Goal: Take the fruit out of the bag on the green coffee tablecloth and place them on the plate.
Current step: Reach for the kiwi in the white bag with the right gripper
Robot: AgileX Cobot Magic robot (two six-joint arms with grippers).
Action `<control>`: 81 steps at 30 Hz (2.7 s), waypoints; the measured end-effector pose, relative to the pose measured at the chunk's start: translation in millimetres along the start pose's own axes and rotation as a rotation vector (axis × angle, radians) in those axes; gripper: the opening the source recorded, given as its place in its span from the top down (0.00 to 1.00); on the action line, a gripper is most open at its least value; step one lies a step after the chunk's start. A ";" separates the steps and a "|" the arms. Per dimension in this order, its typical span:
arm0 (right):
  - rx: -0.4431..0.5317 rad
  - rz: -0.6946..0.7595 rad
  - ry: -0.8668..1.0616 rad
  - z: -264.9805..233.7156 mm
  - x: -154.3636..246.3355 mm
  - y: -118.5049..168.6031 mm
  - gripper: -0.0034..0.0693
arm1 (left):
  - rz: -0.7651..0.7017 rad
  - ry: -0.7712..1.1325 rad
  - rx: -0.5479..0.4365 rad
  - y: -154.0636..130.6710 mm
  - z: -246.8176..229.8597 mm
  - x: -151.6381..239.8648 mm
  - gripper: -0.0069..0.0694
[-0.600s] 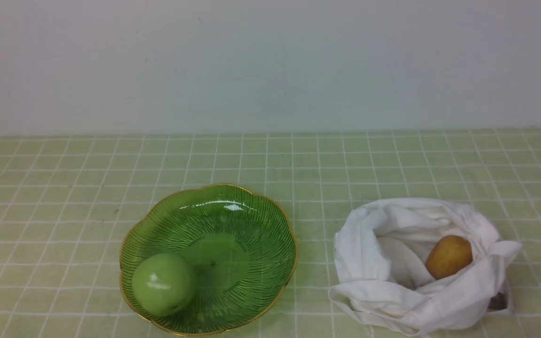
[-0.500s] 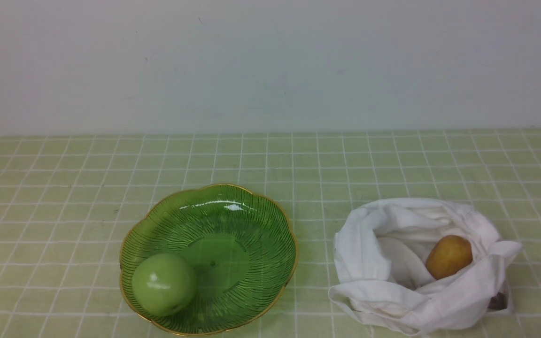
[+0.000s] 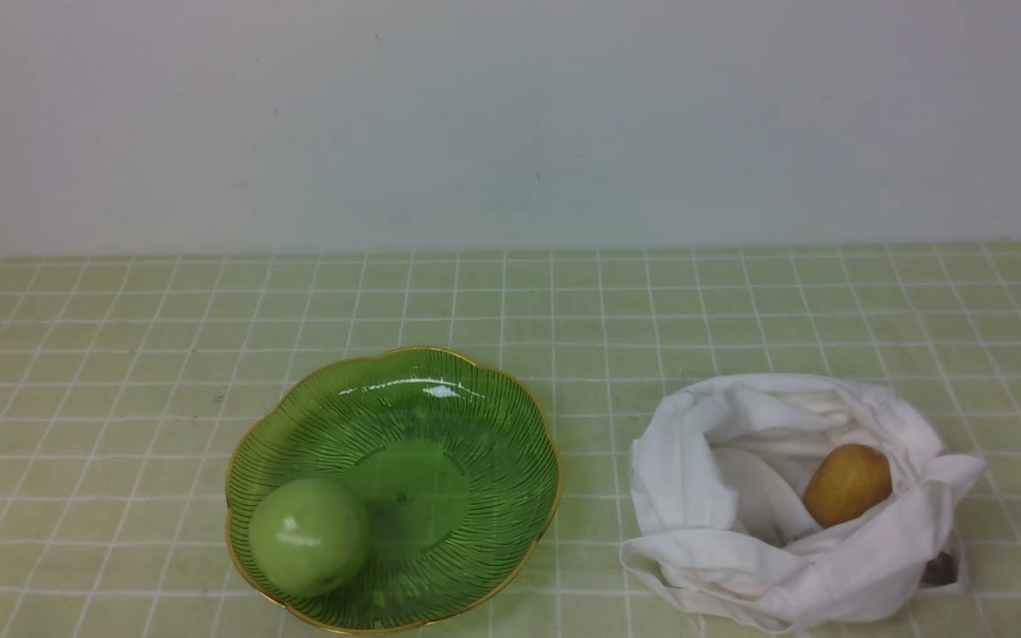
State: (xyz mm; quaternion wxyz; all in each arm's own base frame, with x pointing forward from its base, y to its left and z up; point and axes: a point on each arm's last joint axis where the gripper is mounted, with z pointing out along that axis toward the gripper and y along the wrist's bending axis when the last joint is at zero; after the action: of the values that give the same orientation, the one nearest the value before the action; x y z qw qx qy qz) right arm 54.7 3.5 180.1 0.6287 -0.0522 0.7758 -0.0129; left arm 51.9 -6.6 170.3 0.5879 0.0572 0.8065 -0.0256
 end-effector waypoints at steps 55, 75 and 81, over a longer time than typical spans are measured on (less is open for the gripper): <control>-0.342 0.077 0.940 181.3 -121.9 47.1 0.95 | 0.000 0.000 0.000 0.0 0.0 0.0 0.92; -0.128 0.079 0.967 242.4 -67.3 52.9 0.18 | 0.000 0.000 0.000 0.0 0.0 0.0 0.92; -0.125 0.075 0.999 250.6 -53.1 55.1 0.17 | 0.000 0.000 0.000 0.0 0.0 0.0 0.92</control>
State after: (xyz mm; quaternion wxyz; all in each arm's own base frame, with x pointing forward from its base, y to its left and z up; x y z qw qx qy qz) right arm 306.8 74.9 174.6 0.1761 -0.0495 0.9826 0.0327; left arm 51.9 -6.6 170.3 0.5879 0.0572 0.8065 -0.0256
